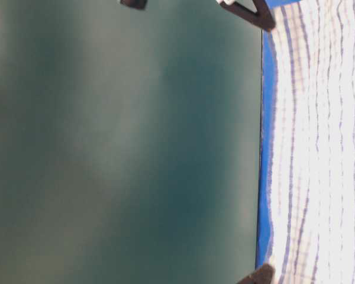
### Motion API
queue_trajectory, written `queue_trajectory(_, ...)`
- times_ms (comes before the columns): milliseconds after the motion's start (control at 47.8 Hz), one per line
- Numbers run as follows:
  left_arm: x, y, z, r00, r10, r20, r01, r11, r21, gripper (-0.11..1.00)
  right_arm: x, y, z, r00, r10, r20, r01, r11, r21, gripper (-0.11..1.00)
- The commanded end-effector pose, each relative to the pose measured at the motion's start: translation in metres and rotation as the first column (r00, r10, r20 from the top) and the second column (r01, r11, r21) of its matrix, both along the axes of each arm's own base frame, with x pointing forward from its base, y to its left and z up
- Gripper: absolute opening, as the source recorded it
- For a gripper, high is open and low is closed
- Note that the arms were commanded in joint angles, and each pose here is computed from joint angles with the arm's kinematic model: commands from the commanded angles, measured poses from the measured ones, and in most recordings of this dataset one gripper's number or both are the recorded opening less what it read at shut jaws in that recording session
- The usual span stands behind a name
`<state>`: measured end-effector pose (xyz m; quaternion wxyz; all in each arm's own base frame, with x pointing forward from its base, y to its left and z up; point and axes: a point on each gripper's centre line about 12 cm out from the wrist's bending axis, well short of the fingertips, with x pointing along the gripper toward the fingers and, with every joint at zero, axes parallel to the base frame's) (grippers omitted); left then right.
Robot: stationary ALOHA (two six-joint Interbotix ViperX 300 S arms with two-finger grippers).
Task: Fold the blue towel.
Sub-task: 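Lift the far corners and fold them toward the near edge, then release the corners and raise both grippers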
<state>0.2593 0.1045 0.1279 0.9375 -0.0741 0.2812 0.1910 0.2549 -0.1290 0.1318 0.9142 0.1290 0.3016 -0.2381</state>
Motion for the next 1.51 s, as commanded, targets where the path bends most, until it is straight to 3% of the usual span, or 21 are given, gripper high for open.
queue_trajectory(0,-0.001,-0.015,0.01,0.998,-0.047,0.035,0.047,0.999,0.011,0.03,0.002,0.015,0.014,0.998,0.043,0.04,-0.043,0.999,-0.008,0.05)
queue_trajectory(230,-0.007,-0.056,0.007,0.986,-0.163,0.034,0.164,0.986,-0.032,0.03,-0.006,0.062,0.015,0.988,0.151,0.036,-0.153,0.987,0.057,0.05)
queue_trajectory(397,-0.005,-0.087,0.002,0.963,-0.268,0.009,0.268,0.961,-0.066,0.03,-0.009,0.089,0.014,0.976,0.217,0.034,-0.219,0.97,0.105,0.05)
queue_trajectory(565,-0.005,-0.11,0.001,0.945,-0.328,0.013,0.328,0.939,-0.105,0.03,-0.007,0.112,0.012,0.958,0.285,0.036,-0.287,0.948,0.134,0.05)
queue_trajectory(900,-0.006,-0.129,0.0,0.924,-0.381,0.012,0.38,0.916,-0.128,0.03,-0.005,0.132,0.011,0.945,0.324,0.043,-0.326,0.929,0.177,0.05)
queue_trajectory(1381,0.0,-0.129,-0.004,0.924,-0.382,-0.03,0.375,0.916,-0.142,0.04,0.008,0.135,0.0,0.941,0.336,-0.038,-0.322,0.924,0.205,0.05)
queue_trajectory(1485,-0.001,-0.129,-0.005,0.923,-0.382,-0.039,0.373,0.916,-0.145,0.17,0.008,0.138,-0.001,0.938,0.345,-0.041,-0.33,0.921,0.206,0.05)
